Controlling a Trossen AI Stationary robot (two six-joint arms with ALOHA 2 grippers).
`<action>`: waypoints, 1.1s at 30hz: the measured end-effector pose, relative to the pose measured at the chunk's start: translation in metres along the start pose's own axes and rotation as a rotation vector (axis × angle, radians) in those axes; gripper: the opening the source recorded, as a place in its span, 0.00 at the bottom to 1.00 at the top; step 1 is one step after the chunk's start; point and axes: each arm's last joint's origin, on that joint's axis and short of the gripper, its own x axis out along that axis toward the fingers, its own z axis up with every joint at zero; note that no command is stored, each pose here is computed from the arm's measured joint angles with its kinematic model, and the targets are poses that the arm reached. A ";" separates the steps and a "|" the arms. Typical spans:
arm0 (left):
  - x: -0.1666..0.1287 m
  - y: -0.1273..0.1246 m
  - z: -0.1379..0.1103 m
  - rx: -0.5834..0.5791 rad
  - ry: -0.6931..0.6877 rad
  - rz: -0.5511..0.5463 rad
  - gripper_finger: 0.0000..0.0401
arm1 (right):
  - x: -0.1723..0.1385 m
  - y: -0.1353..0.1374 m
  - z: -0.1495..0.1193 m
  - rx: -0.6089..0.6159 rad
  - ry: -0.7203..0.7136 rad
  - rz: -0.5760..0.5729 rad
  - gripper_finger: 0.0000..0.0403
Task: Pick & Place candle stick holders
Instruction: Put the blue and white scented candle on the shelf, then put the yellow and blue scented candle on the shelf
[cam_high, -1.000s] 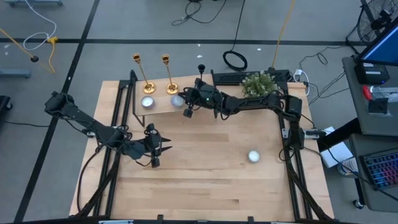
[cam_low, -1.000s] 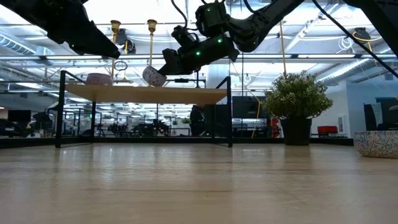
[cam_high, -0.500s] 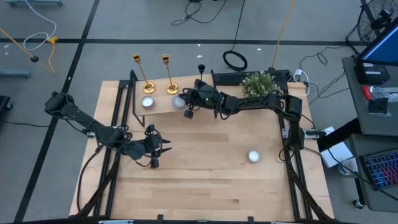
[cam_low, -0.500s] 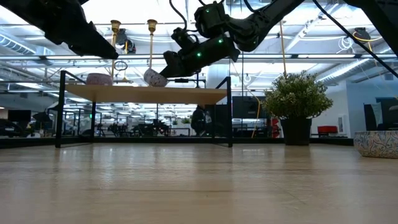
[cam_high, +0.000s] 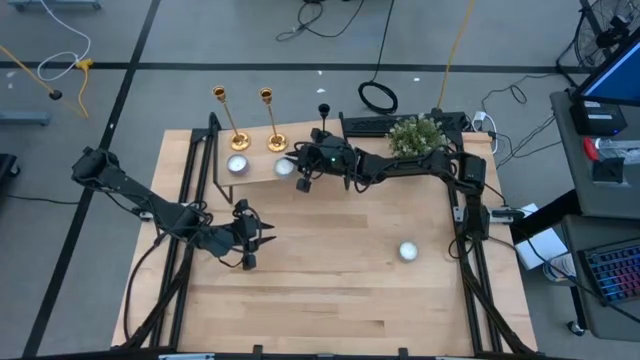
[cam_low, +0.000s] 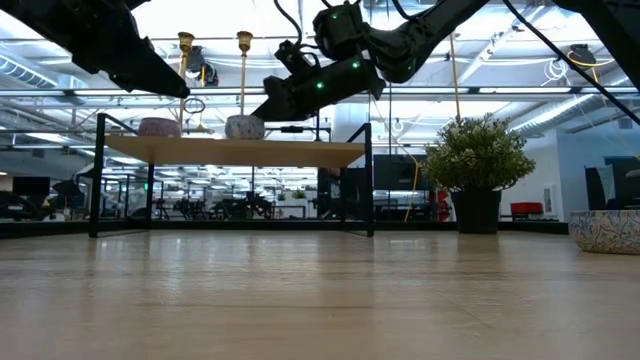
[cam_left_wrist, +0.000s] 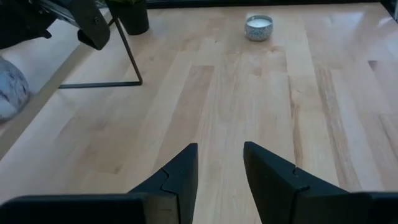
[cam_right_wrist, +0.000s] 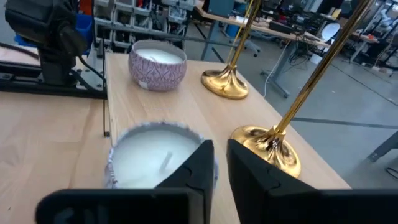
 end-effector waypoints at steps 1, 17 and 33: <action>0.000 0.000 0.000 -0.002 0.001 -0.003 0.34 | 0.000 -0.001 0.000 0.000 -0.006 -0.004 0.12; 0.000 0.000 0.000 -0.014 0.002 -0.006 0.34 | -0.011 0.009 0.023 -0.048 -0.088 0.006 0.29; -0.003 -0.005 -0.001 -0.028 0.000 -0.032 0.34 | -0.111 0.060 0.085 -0.281 0.068 0.259 0.29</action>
